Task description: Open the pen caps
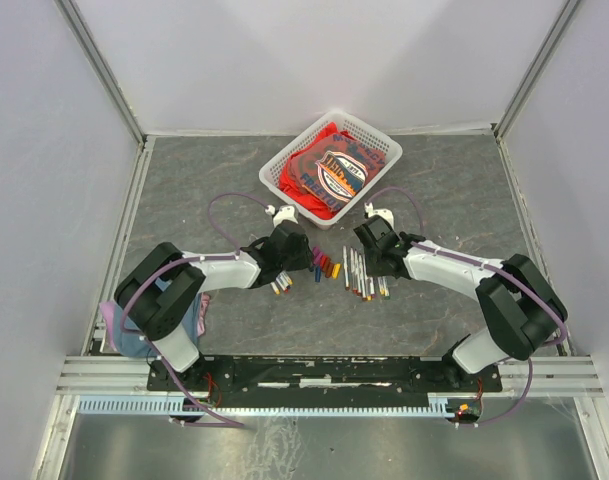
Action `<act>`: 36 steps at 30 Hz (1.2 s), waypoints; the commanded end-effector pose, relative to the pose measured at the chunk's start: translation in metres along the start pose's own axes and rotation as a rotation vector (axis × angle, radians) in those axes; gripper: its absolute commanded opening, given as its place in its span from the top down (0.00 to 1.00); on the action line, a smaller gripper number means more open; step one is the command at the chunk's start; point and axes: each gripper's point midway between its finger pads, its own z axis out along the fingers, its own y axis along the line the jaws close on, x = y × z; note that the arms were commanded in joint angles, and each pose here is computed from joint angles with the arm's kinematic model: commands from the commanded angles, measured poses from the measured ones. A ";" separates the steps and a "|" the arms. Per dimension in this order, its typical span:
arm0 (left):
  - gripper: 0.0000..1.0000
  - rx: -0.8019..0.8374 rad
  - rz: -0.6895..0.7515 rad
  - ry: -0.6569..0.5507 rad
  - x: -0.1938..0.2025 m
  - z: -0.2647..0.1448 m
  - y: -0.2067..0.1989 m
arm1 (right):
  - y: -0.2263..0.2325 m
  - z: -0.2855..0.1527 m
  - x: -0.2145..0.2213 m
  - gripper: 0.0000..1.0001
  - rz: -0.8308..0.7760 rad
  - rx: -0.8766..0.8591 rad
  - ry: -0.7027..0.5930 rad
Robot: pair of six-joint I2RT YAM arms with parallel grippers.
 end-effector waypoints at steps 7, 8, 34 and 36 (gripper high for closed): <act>0.62 0.028 0.001 -0.073 -0.022 -0.011 -0.012 | 0.004 -0.004 -0.017 0.73 0.026 -0.014 -0.050; 0.62 0.029 0.000 -0.075 -0.023 -0.012 -0.012 | 0.004 -0.005 -0.017 0.73 0.026 -0.016 -0.052; 0.62 0.020 -0.031 -0.169 -0.042 -0.034 -0.006 | -0.130 0.011 -0.017 0.75 0.508 0.297 -0.070; 0.62 0.021 -0.031 -0.169 -0.041 -0.034 -0.006 | -0.129 0.014 -0.012 0.76 0.522 0.292 -0.052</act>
